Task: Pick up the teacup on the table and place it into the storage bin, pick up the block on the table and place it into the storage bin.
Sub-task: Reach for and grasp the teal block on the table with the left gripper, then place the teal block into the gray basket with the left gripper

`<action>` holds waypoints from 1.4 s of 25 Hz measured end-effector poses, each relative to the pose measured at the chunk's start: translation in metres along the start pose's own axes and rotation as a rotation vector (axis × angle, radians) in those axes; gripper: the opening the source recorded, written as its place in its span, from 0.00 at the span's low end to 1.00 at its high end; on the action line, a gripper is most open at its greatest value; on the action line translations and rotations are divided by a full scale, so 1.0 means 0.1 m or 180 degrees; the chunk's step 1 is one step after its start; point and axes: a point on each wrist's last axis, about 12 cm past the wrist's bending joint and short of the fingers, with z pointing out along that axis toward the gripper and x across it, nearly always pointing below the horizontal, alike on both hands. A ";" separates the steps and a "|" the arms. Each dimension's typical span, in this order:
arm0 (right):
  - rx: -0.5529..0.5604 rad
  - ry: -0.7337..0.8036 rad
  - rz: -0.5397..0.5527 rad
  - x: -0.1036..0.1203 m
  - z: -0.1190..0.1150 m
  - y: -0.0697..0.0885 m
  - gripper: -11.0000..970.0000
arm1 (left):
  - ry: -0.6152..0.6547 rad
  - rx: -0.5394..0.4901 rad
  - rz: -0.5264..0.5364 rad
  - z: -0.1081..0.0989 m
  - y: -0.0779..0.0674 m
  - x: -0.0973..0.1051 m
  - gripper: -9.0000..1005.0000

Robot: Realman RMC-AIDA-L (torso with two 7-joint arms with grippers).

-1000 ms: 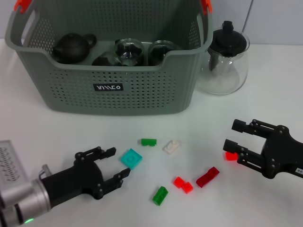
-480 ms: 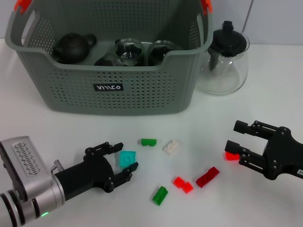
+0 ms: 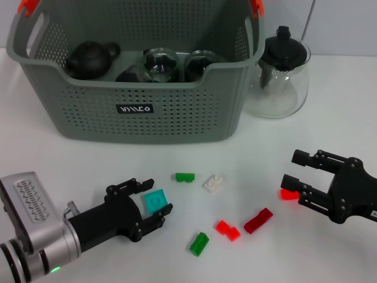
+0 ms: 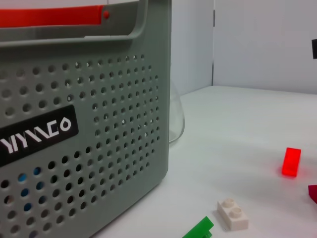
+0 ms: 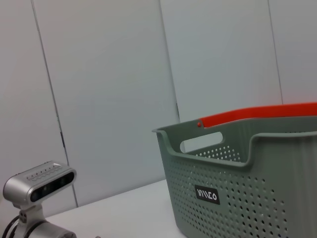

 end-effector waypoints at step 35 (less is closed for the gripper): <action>0.0022 -0.0002 0.0019 0.01 -0.02 0.01 0.62 | -0.0334 -0.0021 -0.0059 -0.20 -0.01 -0.05 0.43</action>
